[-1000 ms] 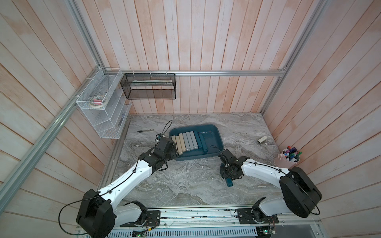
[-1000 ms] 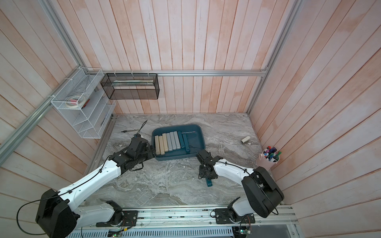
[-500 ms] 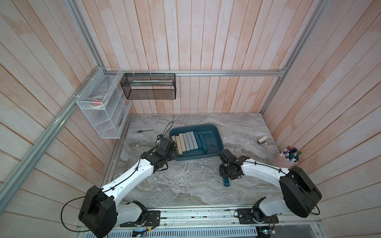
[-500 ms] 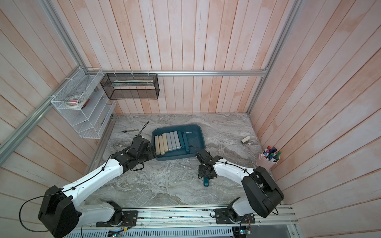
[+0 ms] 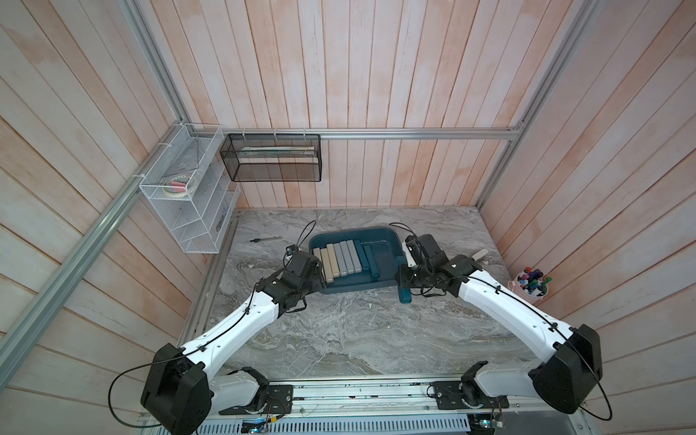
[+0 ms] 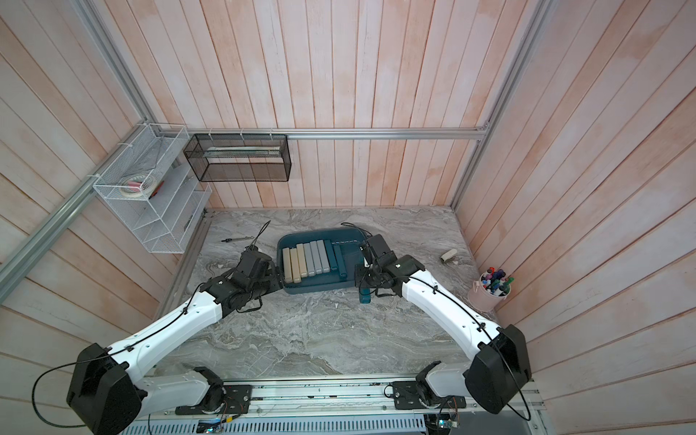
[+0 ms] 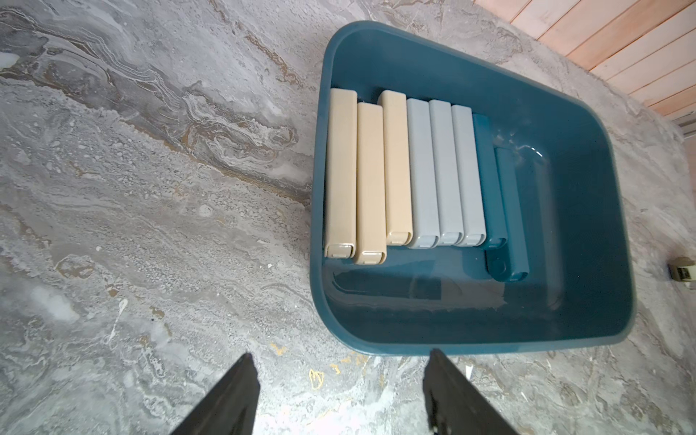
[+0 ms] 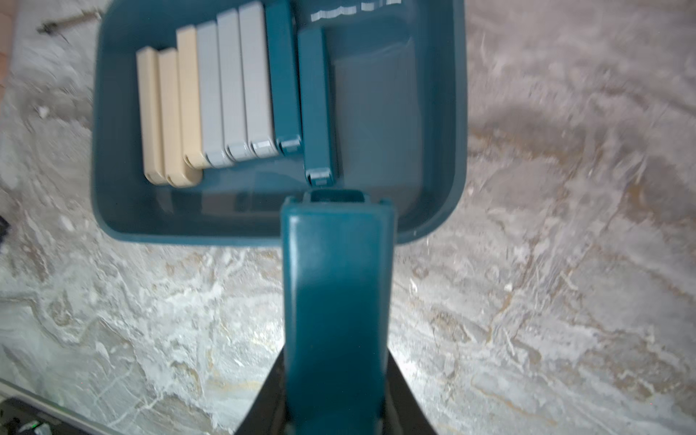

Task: Put the pruning pliers into the storage box
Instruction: Pick up the pruning pliers from the center of the board, then place the pruning pliers in the storage box.

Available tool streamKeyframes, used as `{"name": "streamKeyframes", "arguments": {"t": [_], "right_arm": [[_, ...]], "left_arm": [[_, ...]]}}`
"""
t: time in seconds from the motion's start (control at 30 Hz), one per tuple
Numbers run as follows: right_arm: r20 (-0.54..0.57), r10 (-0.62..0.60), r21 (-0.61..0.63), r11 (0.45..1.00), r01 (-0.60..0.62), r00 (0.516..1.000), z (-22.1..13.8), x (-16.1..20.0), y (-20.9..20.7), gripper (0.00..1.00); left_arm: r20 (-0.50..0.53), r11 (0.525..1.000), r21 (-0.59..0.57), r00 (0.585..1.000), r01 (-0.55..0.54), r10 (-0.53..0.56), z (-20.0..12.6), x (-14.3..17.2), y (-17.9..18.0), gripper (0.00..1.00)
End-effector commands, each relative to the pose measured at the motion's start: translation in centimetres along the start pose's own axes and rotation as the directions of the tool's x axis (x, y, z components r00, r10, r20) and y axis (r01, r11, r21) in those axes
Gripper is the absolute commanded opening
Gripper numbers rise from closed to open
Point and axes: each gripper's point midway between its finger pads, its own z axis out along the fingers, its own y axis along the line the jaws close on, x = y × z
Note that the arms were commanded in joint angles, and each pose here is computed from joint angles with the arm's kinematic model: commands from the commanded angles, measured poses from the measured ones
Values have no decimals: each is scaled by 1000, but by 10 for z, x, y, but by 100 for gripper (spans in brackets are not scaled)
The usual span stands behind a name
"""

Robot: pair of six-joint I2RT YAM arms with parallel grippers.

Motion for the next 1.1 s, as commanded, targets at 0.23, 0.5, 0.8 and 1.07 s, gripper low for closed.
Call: {"name": "streamKeyframes", "arguments": {"t": [0.23,0.5,0.8,1.07], "right_arm": [[87,-200,104,976,191,976,55,-97,5,23],[50,-250,164,957,239,967,102,-118,-1,23],[5,-264,214,943,257,965,147,-110,-17,22],[-3,-252,190,950,248,968,175,-109,-18,22]], "left_arm": [[-26,1000,-9,1000,13,-14,-7,9,7,73],[-27,999,-30,999,19,-19,-7,11,13,73],[-31,999,-39,999,12,-13,-3,8,10,73],[-49,999,-51,999,-5,2,4,8,7,73]]}}
